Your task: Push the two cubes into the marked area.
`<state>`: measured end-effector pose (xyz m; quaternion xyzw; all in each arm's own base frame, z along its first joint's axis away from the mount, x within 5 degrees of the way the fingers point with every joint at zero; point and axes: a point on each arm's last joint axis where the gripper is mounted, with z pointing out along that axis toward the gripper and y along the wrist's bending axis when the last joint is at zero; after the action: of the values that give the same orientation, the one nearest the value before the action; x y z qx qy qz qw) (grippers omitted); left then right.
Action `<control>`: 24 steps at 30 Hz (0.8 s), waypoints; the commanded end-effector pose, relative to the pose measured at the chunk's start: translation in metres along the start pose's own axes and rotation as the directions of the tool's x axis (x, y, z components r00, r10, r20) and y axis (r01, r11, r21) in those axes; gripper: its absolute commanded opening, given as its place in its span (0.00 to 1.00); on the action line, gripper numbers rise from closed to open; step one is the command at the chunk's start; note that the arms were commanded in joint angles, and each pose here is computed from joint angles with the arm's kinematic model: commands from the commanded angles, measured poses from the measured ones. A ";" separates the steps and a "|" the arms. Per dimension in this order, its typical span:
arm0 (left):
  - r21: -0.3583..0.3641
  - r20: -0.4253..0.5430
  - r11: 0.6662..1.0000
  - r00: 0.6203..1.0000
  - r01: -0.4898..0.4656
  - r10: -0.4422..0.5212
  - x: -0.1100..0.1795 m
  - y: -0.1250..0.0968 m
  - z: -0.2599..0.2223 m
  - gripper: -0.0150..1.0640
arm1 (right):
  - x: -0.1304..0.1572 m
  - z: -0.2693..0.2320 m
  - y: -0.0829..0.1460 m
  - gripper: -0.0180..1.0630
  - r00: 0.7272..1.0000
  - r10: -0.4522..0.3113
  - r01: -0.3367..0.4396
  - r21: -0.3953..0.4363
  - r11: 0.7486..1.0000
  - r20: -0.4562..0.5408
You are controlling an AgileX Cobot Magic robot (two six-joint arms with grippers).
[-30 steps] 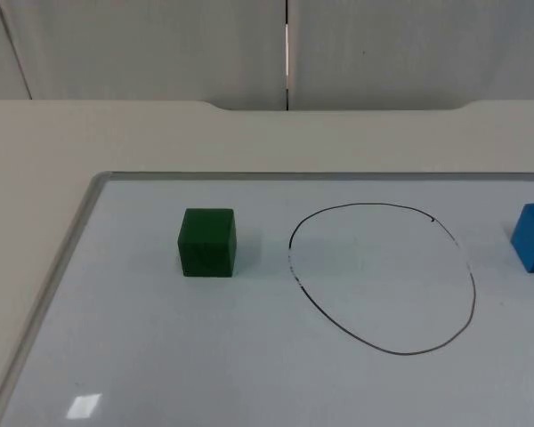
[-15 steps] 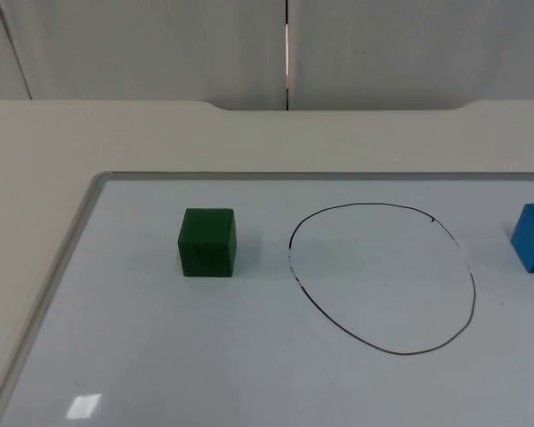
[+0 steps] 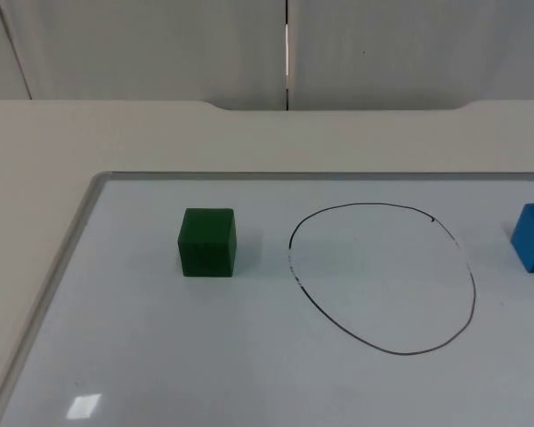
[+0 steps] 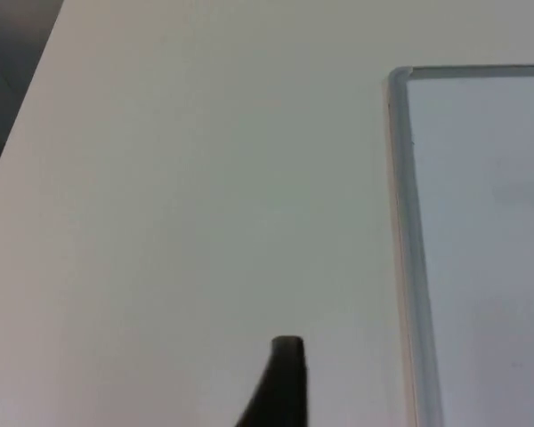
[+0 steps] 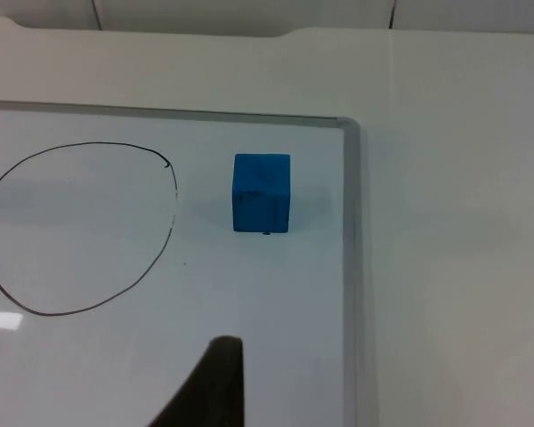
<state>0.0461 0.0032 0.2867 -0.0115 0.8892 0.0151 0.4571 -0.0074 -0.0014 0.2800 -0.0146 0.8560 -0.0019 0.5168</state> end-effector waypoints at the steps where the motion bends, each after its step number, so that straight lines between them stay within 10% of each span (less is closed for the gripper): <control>1: 0.014 0.030 1.000 0.999 0.015 -0.015 -0.007 -0.001 0.003 0.68 | 0.000 0.000 0.000 0.99 1.000 -0.004 0.004 0.008 1.000 0.008; 10: 0.045 0.102 0.998 0.994 0.037 -0.041 -0.022 -0.004 0.013 0.12 | 0.000 0.000 0.000 0.99 1.000 -0.004 0.004 0.008 1.000 0.008; 24: 0.040 0.136 0.999 0.991 -0.005 -0.001 -0.026 -0.004 0.013 0.01 | 0.000 0.000 0.000 0.99 1.000 -0.004 0.004 0.008 1.000 0.008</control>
<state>0.0703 0.0001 0.2978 0.0034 0.8594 0.0032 0.5112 -0.0074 -0.0014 0.2800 -0.0146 0.8560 -0.0019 0.5168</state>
